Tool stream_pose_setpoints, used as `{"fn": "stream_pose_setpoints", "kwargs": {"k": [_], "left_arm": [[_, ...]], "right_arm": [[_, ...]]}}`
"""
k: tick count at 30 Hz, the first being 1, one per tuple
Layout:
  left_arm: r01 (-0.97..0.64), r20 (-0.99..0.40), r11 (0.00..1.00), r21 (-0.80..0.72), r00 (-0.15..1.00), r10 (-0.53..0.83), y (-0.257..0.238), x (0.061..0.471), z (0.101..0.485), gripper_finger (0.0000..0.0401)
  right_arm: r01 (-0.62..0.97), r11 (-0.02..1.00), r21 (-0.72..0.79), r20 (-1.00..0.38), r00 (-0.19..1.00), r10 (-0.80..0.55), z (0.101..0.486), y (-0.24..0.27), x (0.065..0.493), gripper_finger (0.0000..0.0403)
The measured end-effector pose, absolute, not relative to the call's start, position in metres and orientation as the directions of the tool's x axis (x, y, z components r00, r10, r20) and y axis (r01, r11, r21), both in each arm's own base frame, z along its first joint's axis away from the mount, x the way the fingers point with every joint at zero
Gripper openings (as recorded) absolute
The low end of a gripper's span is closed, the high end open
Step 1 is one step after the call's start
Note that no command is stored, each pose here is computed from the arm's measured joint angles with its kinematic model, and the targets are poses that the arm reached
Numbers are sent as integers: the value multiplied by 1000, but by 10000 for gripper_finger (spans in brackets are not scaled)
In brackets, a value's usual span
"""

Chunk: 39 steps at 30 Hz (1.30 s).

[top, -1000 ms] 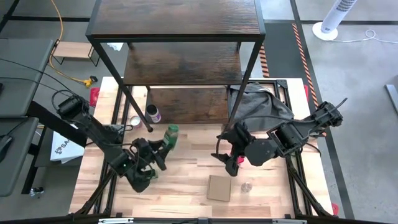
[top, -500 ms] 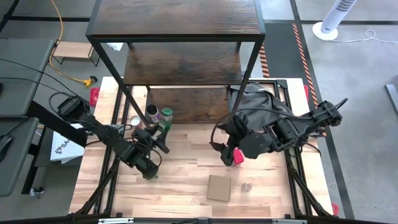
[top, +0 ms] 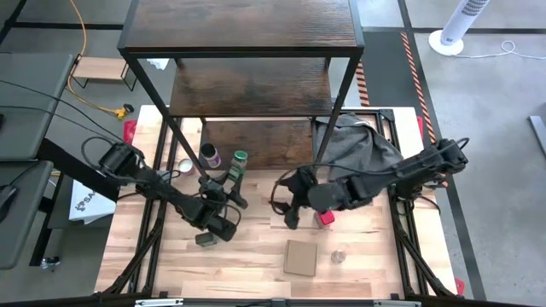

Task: Shelf spices
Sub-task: Put the green seasoning bottle on the shelf

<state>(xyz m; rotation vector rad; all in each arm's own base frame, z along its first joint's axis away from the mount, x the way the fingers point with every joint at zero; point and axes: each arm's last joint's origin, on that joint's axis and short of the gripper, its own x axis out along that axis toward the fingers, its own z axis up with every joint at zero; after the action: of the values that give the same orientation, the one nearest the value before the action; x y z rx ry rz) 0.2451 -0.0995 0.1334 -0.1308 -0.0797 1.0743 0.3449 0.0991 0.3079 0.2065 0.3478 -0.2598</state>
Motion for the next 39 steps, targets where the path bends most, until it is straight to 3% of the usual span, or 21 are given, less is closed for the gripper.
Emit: {"fn": "stream_pose_setpoints", "kwargs": {"k": [4,9,10,21,39], "left_arm": [[-863,0,459,-213,470,883,-101,252,128,190],[-845,1,475,-245,489,872,-113,261,144,190],[-842,1,483,-240,497,868,-117,263,152,190],[-807,1,570,-153,577,817,-162,279,217,190],[-785,-39,566,-252,592,805,-154,301,212,190]], "right_arm": [[312,916,252,-209,942,-263,296,67,356,222],[283,907,313,-192,954,-231,291,43,361,42],[275,907,318,-188,956,-224,292,41,361,22],[379,870,316,-260,916,-305,294,48,358,1],[443,845,300,-325,880,-346,286,49,355,0]]}}
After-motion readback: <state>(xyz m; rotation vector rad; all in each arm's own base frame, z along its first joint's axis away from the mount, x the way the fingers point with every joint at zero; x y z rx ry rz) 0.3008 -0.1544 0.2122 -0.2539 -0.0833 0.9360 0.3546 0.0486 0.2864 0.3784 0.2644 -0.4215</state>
